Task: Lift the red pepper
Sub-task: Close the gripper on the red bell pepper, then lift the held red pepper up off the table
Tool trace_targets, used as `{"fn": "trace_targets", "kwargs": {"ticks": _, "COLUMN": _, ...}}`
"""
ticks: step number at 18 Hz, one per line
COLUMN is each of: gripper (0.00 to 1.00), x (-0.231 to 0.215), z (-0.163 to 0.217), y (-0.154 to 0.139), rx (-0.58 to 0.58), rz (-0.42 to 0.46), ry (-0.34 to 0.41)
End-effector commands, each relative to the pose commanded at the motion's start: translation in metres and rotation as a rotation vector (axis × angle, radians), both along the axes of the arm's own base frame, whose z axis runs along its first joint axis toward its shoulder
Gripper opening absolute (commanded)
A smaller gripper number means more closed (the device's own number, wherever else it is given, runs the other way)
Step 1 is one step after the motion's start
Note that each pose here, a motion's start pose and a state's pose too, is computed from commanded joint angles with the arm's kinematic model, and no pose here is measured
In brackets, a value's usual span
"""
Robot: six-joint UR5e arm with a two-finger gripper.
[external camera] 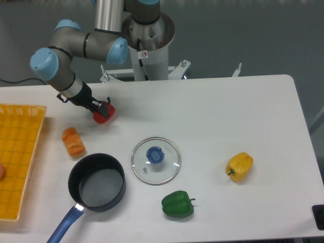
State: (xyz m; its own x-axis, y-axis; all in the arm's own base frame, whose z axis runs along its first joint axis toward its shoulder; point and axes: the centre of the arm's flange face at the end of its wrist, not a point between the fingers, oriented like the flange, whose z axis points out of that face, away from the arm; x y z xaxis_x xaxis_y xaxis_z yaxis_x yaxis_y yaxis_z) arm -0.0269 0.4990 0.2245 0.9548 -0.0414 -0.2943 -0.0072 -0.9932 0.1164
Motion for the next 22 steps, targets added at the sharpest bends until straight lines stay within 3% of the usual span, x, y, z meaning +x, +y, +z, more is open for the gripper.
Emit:
{"fn": "trace_targets", "kwargs": {"ticks": 6, "gripper": 0.47, "x": -0.01, "z": 0.033, "y": 0.007, "rx": 0.033, "rz": -0.051, "ry": -0.002}}
{"fn": "trace_targets", "kwargs": {"ticks": 8, "gripper": 0.47, "x": -0.03, "z": 0.061, "y": 0.011, "rx": 0.069, "rz": -0.122, "ry": -0.048}}
{"fn": "trace_targets", "kwargs": {"ticks": 11, "gripper": 0.47, "x": -0.056, "z": 0.081, "y": 0.016, "rx": 0.103, "rz": -0.159, "ry": -0.102}}
{"fn": "trace_targets", "kwargs": {"ticks": 22, "gripper": 0.47, "x": -0.155, "z": 0.119, "y": 0.017, "rx": 0.078, "rz": -0.311, "ry": -0.209}}
